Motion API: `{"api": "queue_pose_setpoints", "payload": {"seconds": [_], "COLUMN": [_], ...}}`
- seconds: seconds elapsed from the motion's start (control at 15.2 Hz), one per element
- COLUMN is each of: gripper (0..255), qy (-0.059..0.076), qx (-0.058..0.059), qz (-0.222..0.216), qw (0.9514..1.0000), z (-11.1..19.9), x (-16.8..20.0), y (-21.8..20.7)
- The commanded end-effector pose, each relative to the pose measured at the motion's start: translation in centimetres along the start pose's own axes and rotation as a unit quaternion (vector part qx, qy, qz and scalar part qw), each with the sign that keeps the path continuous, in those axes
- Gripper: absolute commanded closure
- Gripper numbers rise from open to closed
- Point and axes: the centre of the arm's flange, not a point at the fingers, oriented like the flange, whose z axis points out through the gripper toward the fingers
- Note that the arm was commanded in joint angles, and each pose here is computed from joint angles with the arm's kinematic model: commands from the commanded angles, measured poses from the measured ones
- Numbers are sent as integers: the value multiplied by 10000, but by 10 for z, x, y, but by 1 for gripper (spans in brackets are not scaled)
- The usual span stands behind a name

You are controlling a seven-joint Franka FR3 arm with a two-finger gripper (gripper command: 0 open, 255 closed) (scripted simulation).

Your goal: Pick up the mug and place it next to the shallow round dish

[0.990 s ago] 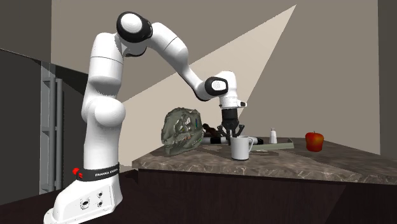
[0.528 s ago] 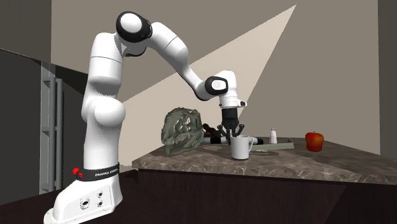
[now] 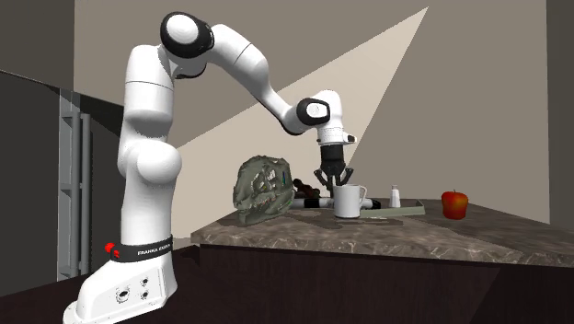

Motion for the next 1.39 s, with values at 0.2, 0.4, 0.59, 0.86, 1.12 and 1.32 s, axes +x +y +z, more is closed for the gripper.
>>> {"api": "queue_pose_setpoints", "payload": {"seconds": [0.2,0.4,0.59,0.86,1.12,1.32], "gripper": [255,255,255,255,255,255], "qy": [-1,-1,-1,-1,-1,-1], "qx": [-1,-1,-1,-1,-1,-1], "qz": [1,1,1,1,1,1], "qw": [10000,10000,10000,10000,10000,10000], "z": [-28,-44,-59,-80,-102,-117], "x": [-1,-1,-1,-1,-1,-2], "y": [2,3,4,6,7,8]}}
